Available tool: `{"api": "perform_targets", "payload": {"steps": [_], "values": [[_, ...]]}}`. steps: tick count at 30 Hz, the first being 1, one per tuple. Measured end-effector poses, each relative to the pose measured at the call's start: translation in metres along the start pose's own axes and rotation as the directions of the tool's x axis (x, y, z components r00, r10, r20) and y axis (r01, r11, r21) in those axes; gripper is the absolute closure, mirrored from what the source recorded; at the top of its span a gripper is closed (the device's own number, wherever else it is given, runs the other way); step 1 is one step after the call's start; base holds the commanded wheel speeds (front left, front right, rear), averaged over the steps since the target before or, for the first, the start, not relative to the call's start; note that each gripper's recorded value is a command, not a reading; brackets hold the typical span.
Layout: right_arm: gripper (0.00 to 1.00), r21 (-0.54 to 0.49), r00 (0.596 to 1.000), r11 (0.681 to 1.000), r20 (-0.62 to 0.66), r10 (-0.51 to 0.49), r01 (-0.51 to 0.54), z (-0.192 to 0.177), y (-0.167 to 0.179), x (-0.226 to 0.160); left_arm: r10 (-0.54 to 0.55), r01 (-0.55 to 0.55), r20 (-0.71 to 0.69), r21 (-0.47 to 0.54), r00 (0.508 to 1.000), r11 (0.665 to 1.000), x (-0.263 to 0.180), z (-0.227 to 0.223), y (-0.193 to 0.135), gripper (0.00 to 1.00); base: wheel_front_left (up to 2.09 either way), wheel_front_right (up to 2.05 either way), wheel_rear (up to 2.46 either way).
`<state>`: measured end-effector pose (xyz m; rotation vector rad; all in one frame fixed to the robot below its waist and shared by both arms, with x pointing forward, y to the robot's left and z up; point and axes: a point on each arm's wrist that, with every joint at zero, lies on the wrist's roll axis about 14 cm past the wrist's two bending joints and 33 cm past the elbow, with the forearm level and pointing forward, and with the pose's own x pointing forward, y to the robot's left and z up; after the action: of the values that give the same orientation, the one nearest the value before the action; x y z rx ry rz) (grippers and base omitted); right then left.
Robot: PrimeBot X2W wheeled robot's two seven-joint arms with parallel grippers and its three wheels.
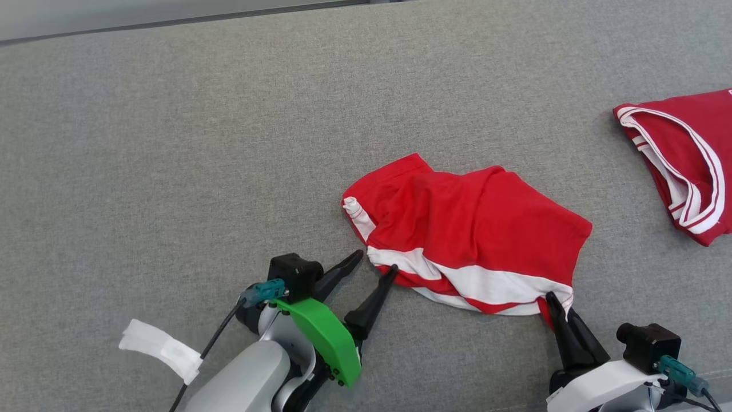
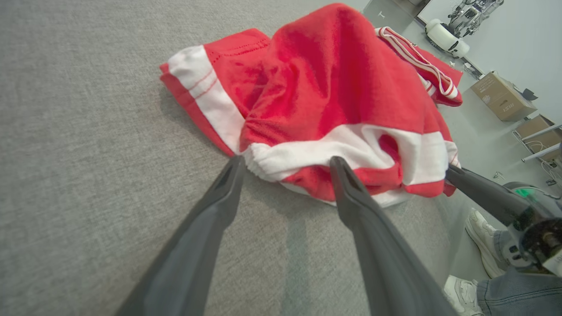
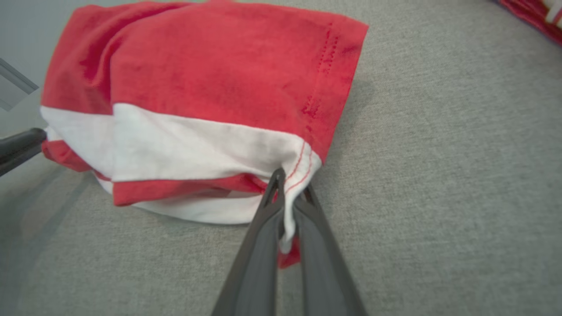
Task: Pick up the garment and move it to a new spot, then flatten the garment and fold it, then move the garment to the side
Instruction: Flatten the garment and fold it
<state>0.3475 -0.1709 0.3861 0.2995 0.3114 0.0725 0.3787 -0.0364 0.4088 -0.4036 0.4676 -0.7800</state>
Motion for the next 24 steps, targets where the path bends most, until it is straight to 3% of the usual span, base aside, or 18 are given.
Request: {"api": "perform_targets", "payload": {"steps": [1, 3, 7, 10, 11, 12, 18, 24], "values": [[1.00, -0.001, 1.000, 1.000, 0.000, 0.001, -0.001, 0.000, 0.000, 0.000, 0.002, -0.002, -0.005, -0.008, 1.000, 1.000, 0.002, -0.001, 0.000, 0.14, 0.00, 0.00, 0.00], [1.00, -0.003, 1.000, 1.000, -0.001, 0.002, -0.002, 0.000, 0.000, 0.000, 0.001, -0.001, -0.007, -0.045, 1.000, 0.999, 0.005, -0.002, -0.002, 0.53, 0.00, 0.00, 0.00], [1.00, -0.008, 1.000, 1.000, -0.003, 0.002, -0.002, 0.000, 0.000, -0.002, 0.009, -0.009, -0.010, -0.072, 1.000, 0.997, 0.011, -0.004, 0.000, 0.62, 0.00, 0.00, 0.00], [1.00, -0.011, 1.000, 1.000, -0.005, 0.002, -0.002, -0.001, -0.001, -0.002, 0.023, -0.025, -0.020, -0.085, 1.000, 0.996, 0.013, -0.008, 0.005, 0.75, 0.00, 0.00, 0.00], [1.00, -0.012, 1.000, 1.000, -0.006, 0.002, -0.002, -0.001, -0.001, -0.002, 0.025, -0.028, -0.031, -0.083, 0.999, 0.996, 0.014, -0.010, 0.006, 0.84, 0.00, 0.00, 0.00], [1.00, -0.012, 1.000, 1.000, -0.006, 0.002, -0.002, -0.001, -0.001, -0.002, 0.025, -0.028, -0.031, -0.083, 0.999, 0.996, 0.014, -0.010, 0.006, 1.00, 0.00, 0.00, 0.00], [1.00, -0.026, 1.000, 1.000, 0.012, 0.002, -0.002, 0.006, -0.004, -0.003, 0.017, -0.018, -0.011, -0.117, 1.000, 0.993, 0.018, -0.008, 0.002, 1.00, 0.00, 0.00, 0.00], [1.00, -0.037, 0.995, 0.996, 0.056, 0.082, -0.080, 0.030, 0.005, 0.000, 0.007, 0.004, 0.119, -0.095, 0.993, 0.996, 0.015, 0.040, 0.011, 1.00, 0.00, 0.00, 0.00]]}}
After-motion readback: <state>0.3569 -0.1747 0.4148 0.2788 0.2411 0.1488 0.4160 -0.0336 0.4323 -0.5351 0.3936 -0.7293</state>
